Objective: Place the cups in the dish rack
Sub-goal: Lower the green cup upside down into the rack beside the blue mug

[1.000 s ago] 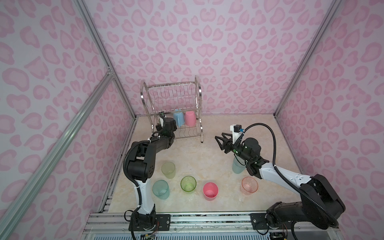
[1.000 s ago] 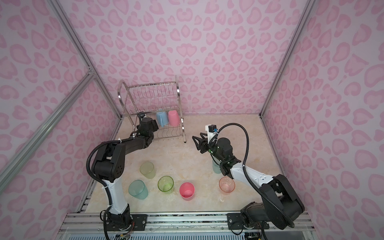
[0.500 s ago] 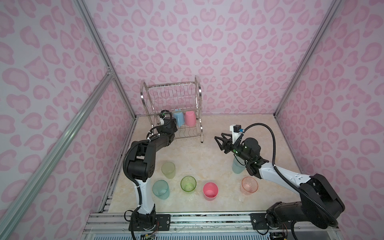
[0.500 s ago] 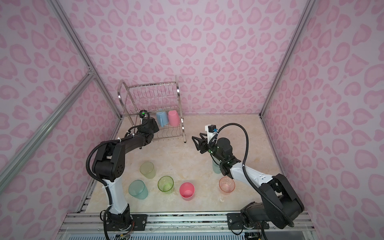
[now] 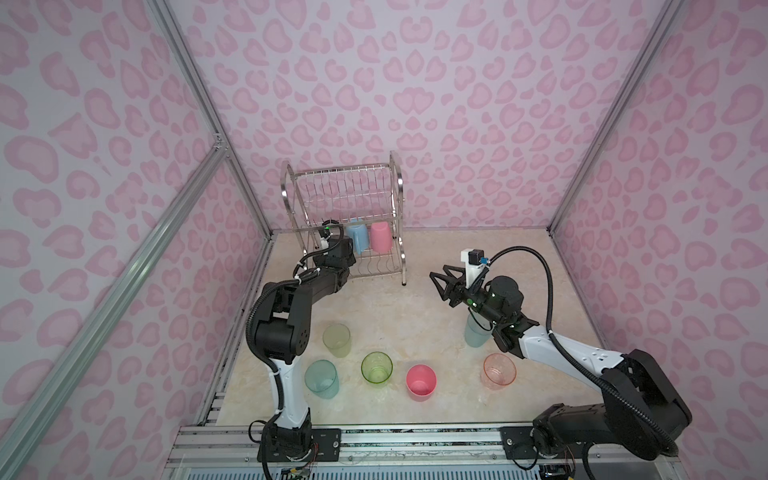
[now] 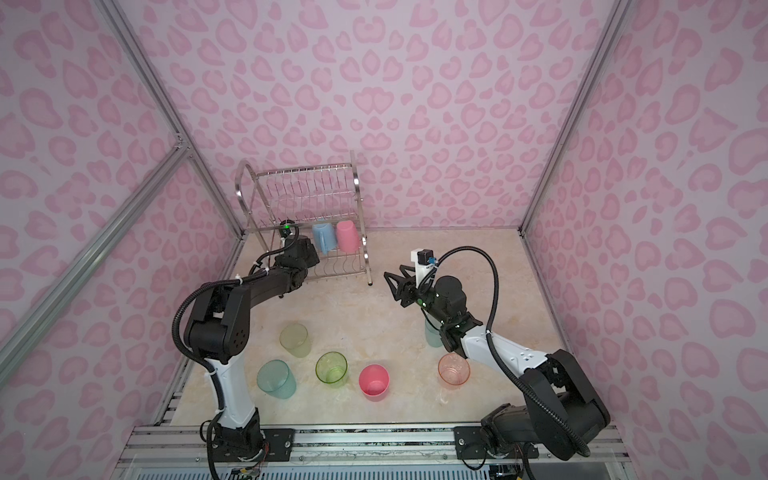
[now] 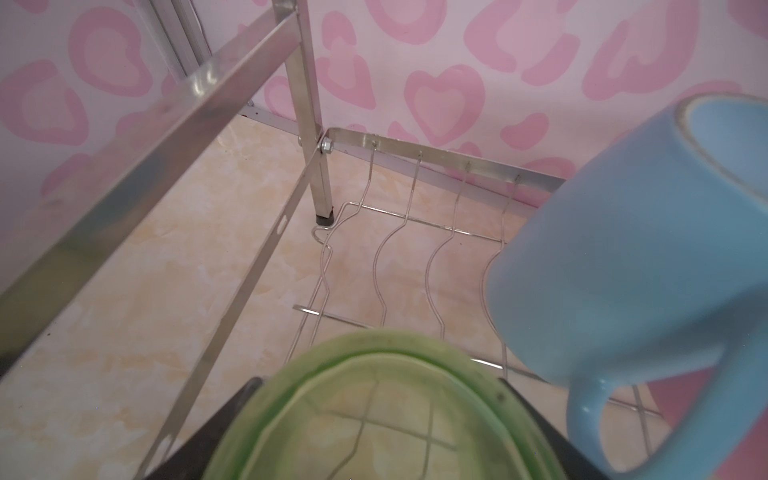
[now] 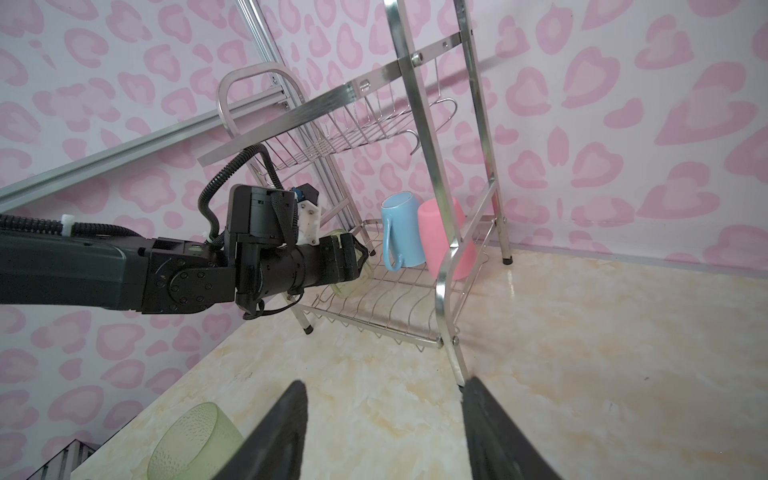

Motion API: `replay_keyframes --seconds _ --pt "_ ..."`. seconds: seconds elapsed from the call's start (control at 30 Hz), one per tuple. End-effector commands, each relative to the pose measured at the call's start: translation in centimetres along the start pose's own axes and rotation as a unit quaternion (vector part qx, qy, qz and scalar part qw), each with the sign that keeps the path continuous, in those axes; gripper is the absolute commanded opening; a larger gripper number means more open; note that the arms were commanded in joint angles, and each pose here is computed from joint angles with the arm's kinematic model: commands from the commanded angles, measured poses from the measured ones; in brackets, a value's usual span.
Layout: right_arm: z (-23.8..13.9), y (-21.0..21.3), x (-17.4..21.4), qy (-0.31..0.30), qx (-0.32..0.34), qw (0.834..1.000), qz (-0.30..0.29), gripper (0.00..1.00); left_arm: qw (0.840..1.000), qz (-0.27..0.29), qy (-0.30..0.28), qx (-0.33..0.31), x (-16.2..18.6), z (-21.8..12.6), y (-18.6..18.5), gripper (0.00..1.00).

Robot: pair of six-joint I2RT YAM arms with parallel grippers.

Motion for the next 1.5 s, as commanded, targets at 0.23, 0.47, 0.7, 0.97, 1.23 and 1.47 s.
replay_keyframes --seconds 0.23,0.47,0.7,0.97,1.23,1.47 --pt "0.1 0.2 -0.4 -0.009 -0.011 1.0 -0.004 0.6 1.0 0.016 -0.024 0.004 -2.1 -1.5 -0.3 1.0" --pt "0.2 0.2 -0.6 -0.01 -0.013 1.0 -0.004 0.6 1.0 0.016 -0.02 0.002 -1.9 -2.1 0.2 0.97" --pt "0.2 0.3 -0.6 -0.01 -0.014 1.0 -0.003 0.6 1.0 0.014 -0.001 -0.007 -0.8 -2.8 1.0 0.91" --pt "0.2 0.3 -0.4 -0.011 -0.015 1.0 0.0 0.59 1.0 0.015 0.003 -0.01 -0.4 -2.1 0.9 0.79" --pt "0.2 0.2 -0.2 -0.008 -0.01 1.0 0.002 0.59 1.0 0.021 -0.015 -0.005 -1.3 -1.4 -0.1 0.69" --pt "0.4 0.0 0.1 -0.004 -0.008 1.0 0.004 0.59 0.999 0.025 -0.027 -0.007 -2.1 -0.6 -0.8 0.69"
Point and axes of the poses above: each gripper's point midway between its finger pads, its own z axis out along the fingers, its own y axis along the line the jaws close on, x = y × z, the point moved 7 cm from there along -z, back along the fingers, and after that the axes turned 15 degrees about -z, right-handed, at the moved point
